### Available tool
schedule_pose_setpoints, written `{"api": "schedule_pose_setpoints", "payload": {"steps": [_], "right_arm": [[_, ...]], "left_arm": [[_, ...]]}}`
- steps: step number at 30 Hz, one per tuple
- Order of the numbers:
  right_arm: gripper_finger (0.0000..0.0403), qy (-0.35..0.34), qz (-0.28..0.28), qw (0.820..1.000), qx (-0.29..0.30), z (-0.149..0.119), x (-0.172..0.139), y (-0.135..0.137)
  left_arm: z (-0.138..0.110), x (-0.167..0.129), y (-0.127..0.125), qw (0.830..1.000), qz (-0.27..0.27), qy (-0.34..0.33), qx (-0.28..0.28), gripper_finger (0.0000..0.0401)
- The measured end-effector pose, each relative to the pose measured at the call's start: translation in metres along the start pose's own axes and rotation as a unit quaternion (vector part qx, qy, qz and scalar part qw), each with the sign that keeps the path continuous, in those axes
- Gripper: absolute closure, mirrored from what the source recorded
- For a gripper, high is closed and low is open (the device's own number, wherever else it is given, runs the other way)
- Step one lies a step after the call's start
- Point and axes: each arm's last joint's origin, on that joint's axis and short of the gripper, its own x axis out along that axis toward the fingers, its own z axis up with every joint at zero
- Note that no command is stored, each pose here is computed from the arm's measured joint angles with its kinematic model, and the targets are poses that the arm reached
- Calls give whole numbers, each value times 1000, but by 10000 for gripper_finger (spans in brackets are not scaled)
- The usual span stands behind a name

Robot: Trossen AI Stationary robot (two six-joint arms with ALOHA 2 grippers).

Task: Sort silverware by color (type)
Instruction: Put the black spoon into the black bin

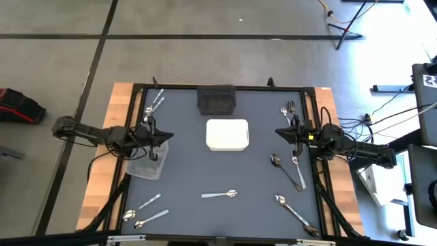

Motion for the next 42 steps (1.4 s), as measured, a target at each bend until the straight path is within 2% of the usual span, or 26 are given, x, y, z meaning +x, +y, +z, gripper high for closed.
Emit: {"api": "schedule_pose_setpoints", "payload": {"steps": [7,12,15,18,26,31,35,42], "right_arm": [[400,18,14,1000,3,-1,2,1],[400,59,41,997,18,10,6,6],[400,81,72,994,26,19,9,11],[400,104,85,990,38,28,13,14],[400,202,28,978,38,52,20,19],[400,249,17,965,86,49,24,23],[402,289,7,950,115,49,27,34],[403,375,-63,917,120,51,36,64]], "left_arm": [[15,0,3,997,5,-73,-1,399],[15,1,0,996,-49,-76,-14,399],[16,3,-1,994,-55,-82,-35,399],[14,8,-3,996,-53,-72,-30,399],[27,24,-10,997,-59,-52,23,399],[35,32,-16,991,-112,-63,43,399],[38,37,-20,986,-131,-84,64,399],[52,41,-19,986,-104,-113,62,399]]}}
